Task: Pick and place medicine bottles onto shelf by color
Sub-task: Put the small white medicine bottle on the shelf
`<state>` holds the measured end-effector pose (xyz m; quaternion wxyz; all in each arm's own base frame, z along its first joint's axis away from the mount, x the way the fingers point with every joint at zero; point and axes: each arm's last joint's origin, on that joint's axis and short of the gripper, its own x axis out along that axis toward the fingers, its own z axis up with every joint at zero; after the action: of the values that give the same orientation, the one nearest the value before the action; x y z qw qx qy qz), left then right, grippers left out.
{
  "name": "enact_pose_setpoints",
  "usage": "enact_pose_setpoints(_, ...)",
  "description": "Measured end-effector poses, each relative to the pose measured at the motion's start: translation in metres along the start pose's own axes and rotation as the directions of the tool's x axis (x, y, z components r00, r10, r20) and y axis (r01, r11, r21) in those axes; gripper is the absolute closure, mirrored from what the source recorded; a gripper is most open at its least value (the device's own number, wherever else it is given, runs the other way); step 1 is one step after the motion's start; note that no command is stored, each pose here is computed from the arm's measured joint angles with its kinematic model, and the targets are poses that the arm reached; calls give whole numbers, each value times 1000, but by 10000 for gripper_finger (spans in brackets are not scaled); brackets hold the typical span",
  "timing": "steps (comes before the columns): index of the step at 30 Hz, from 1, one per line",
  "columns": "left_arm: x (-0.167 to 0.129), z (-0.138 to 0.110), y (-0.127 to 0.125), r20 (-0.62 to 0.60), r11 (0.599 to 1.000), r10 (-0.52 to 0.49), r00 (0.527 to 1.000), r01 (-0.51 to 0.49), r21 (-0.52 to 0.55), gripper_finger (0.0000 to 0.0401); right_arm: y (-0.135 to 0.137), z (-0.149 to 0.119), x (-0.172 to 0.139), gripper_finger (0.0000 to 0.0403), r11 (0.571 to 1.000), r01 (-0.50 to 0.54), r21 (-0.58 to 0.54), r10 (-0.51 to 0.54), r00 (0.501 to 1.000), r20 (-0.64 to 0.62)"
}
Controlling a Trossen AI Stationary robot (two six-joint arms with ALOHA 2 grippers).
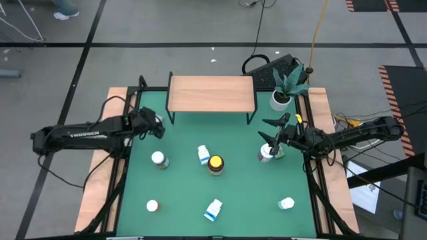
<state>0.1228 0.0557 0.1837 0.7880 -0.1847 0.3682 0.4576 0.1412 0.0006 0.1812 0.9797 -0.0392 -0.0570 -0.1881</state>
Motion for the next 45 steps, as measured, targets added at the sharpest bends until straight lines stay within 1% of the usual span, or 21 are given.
enact_pose_setpoints(4,4,2,2,-8,1000,22,1000,-22,8,166,0,-2,0,139,1000,-3,-12,3,1000,-19)
enact_pose_setpoints(8,8,3,1,-40,1000,2,999,-1,17,166,0,0,0,139,1000,-2,-5,2,1000,-3)
enact_pose_setpoints(15,17,1,0,-104,999,17,994,-14,30,166,0,0,0,139,1000,-3,24,3,1000,-6)
enact_pose_setpoints(22,24,0,1,-142,998,49,989,-45,31,168,0,-1,0,140,999,-3,52,4,1000,-10)
enact_pose_setpoints(25,24,0,1,-142,999,49,989,-46,28,182,0,-1,0,140,997,-3,72,4,1000,-9)
enact_pose_setpoints(32,23,-1,0,-157,1000,27,987,-29,-5,256,1,-2,0,140,996,-3,91,6,1000,-26)
enact_pose_setpoints(36,22,1,0,-167,1000,25,986,-28,-15,256,1,-3,0,140,996,-3,95,6,1000,-28)
enact_pose_setpoints(38,16,7,0,-178,999,27,984,-30,-16,252,1,-3,0,140,995,-3,99,6,1000,-28)
enact_pose_setpoints(40,6,20,-2,-169,999,22,985,-26,-22,241,1,-3,0,140,994,-3,108,6,1000,-28)
enact_pose_setpoints(43,-16,44,-2,-154,1000,14,988,-16,-11,236,1,-3,0,140,994,-3,113,6,1000,-28)
enact_pose_setpoints(45,-34,65,-4,-103,1000,-15,995,14,-3,242,1,-3,0,140,994,-3,113,6,1000,-28)
